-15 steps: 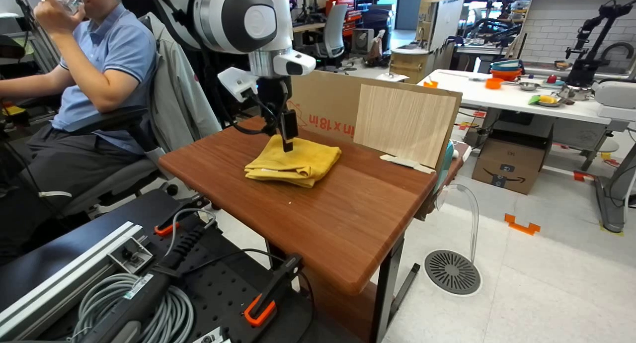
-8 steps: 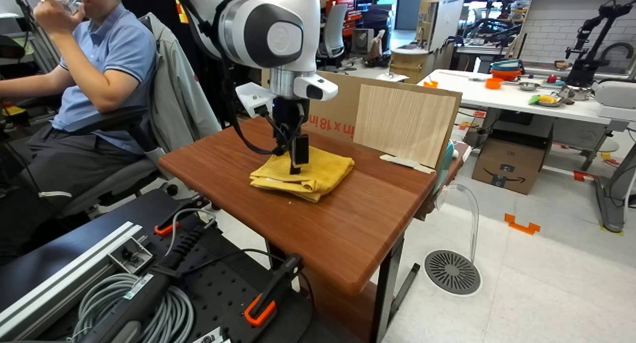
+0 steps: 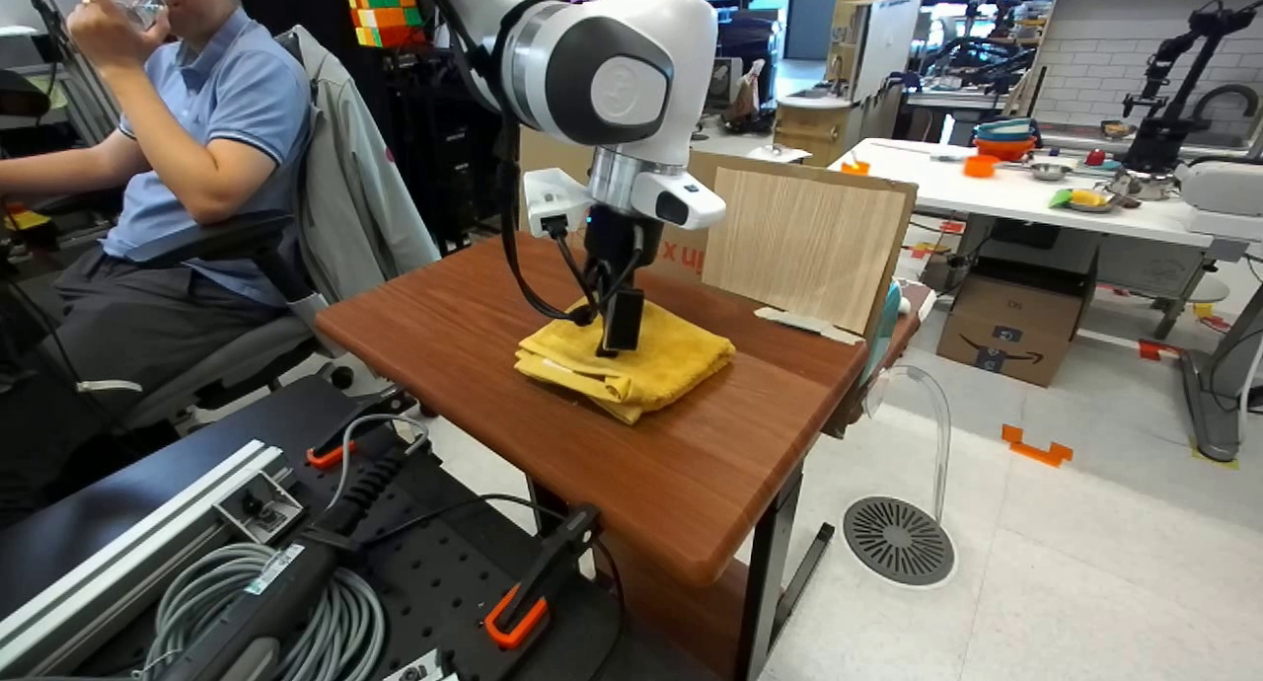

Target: Use the towel to wipe the desk

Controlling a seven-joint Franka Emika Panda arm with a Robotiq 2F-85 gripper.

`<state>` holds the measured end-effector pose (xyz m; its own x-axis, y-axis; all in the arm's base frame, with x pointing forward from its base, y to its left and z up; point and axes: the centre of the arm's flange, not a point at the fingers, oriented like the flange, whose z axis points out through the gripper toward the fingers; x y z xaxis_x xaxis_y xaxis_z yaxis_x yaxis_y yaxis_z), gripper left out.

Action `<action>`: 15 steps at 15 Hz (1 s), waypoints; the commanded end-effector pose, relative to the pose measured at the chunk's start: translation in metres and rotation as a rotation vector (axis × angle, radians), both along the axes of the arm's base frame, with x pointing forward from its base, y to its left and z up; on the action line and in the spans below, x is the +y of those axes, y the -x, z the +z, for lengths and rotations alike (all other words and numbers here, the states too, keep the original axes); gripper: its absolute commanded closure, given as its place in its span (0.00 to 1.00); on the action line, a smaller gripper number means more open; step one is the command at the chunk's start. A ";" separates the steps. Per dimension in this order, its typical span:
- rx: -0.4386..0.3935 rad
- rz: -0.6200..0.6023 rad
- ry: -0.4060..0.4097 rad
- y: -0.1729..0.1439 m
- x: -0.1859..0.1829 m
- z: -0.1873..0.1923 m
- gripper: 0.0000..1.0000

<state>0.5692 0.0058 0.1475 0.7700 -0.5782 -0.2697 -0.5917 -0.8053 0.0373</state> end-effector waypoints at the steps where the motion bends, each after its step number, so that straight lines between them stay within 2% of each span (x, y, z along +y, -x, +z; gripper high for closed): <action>1: -0.042 -0.106 -0.014 0.001 -0.042 0.009 0.00; 5: -0.073 -0.177 -0.003 0.005 -0.077 0.013 0.00; 8: -0.086 -0.195 0.006 0.006 -0.083 0.010 0.00; 11: -0.095 -0.152 0.017 0.003 -0.060 0.005 0.00; 15: -0.126 -0.057 0.028 0.001 -0.009 0.001 0.00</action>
